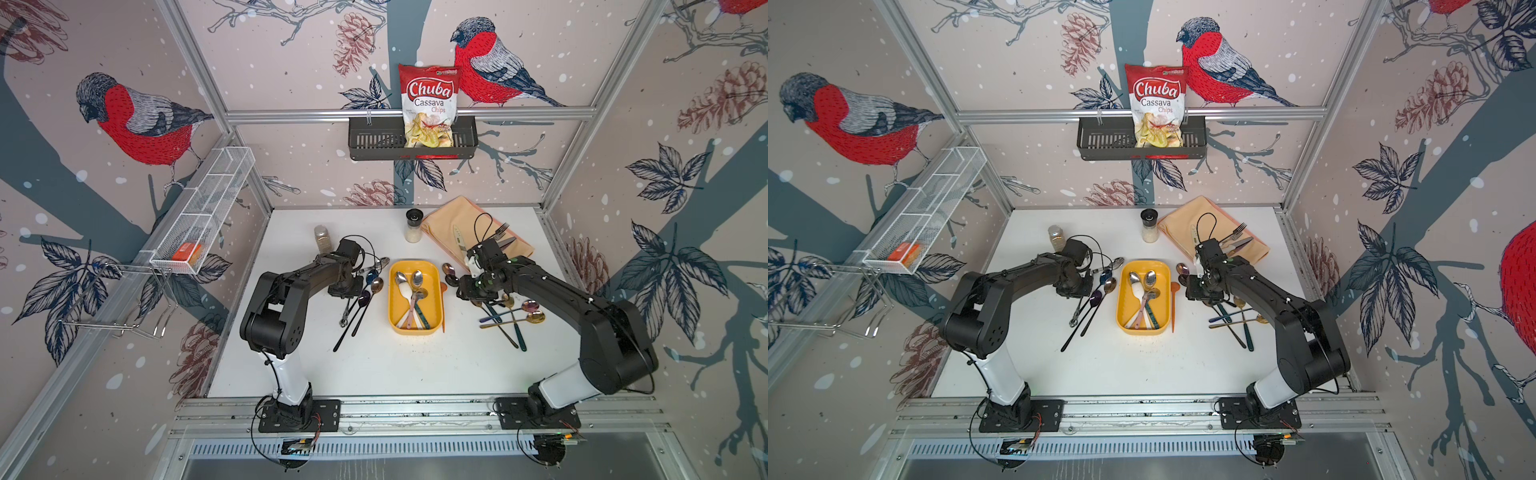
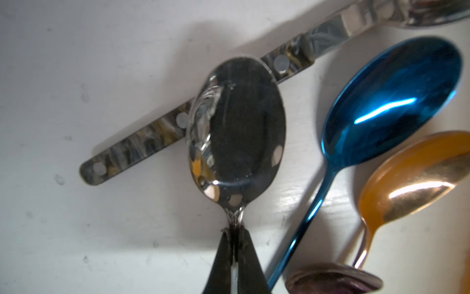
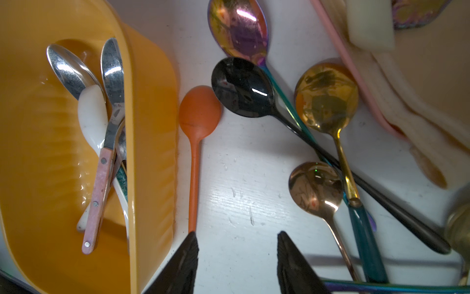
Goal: Put the spoon into the storage box
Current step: Pick up the spoon from the center of the board, then place the spoon in the storage box.
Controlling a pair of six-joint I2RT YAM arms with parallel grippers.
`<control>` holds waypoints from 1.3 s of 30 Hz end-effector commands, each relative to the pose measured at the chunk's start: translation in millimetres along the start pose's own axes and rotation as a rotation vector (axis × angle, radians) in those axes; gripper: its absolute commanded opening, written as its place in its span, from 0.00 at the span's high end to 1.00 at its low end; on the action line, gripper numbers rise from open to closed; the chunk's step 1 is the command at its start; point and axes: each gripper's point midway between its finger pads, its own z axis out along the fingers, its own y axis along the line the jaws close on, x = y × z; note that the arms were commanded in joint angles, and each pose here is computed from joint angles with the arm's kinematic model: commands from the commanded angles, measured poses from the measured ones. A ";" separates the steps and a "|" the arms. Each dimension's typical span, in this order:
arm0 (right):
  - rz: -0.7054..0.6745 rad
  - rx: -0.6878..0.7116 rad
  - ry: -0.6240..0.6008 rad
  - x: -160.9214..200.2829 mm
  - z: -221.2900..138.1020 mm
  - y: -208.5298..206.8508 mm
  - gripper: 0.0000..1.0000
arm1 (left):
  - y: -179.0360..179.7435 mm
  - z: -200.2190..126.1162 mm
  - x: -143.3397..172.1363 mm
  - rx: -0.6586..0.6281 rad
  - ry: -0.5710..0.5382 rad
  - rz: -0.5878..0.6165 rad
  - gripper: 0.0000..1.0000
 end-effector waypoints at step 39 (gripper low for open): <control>-0.016 0.002 -0.020 -2.4 -3.8 6.3 0.48 | -153.5 -140.6 -50.7 0.452 -0.196 -0.165 1.00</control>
